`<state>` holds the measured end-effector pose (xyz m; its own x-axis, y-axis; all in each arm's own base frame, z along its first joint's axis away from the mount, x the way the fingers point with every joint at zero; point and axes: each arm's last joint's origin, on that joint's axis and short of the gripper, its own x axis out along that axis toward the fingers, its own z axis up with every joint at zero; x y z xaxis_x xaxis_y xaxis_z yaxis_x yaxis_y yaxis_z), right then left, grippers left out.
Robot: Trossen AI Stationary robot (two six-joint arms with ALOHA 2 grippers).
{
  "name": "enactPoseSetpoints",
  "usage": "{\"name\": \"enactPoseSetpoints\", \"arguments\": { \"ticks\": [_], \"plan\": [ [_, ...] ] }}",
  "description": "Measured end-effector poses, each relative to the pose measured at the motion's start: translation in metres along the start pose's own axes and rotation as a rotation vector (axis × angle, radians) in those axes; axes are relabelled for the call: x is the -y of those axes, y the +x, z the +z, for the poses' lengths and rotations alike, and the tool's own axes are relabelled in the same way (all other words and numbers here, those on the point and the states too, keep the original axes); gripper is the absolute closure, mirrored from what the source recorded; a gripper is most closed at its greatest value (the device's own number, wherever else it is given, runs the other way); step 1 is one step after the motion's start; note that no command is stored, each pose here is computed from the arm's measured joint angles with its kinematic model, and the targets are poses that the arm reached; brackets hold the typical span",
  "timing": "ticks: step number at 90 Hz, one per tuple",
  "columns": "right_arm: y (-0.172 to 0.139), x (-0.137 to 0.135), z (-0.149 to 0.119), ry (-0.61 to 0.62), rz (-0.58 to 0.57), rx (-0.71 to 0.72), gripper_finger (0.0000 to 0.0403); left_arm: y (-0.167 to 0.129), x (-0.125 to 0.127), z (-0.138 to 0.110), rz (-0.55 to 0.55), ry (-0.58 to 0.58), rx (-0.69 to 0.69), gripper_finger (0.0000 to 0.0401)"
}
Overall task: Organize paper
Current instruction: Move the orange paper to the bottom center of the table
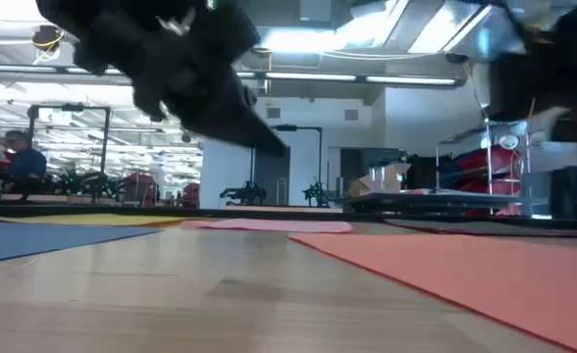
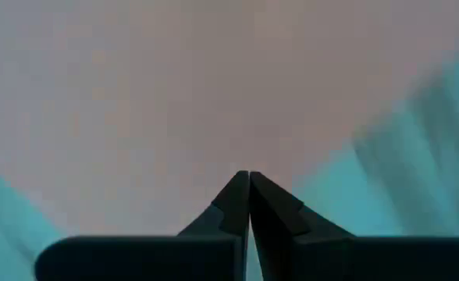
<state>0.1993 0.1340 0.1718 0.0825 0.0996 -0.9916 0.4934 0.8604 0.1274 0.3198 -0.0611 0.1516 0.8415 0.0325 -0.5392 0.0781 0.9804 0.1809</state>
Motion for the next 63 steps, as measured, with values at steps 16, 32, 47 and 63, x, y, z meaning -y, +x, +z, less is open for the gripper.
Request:
{"name": "enactPoseSetpoints", "arguments": {
  "ticks": [16, 32, 47, 63],
  "plan": [
    [0.001, -0.012, -0.024, 0.017, 0.052, -0.093, 0.0403, 0.015, 0.000, -0.004, 0.005, 0.006, -0.036, 0.0401],
    [0.011, -0.023, -0.035, 0.051, 0.130, -0.139, 0.0403, 0.019, 0.001, -0.008, 0.003, 0.002, -0.050, 0.0401],
    [0.032, -0.029, -0.038, 0.069, 0.133, -0.178, 0.0403, 0.019, 0.001, -0.008, 0.004, 0.001, -0.050, 0.0401],
    [0.047, -0.043, -0.034, 0.051, 0.242, -0.182, 0.0403, 0.019, 0.000, -0.008, 0.006, 0.003, -0.052, 0.0401]
  ]
}}
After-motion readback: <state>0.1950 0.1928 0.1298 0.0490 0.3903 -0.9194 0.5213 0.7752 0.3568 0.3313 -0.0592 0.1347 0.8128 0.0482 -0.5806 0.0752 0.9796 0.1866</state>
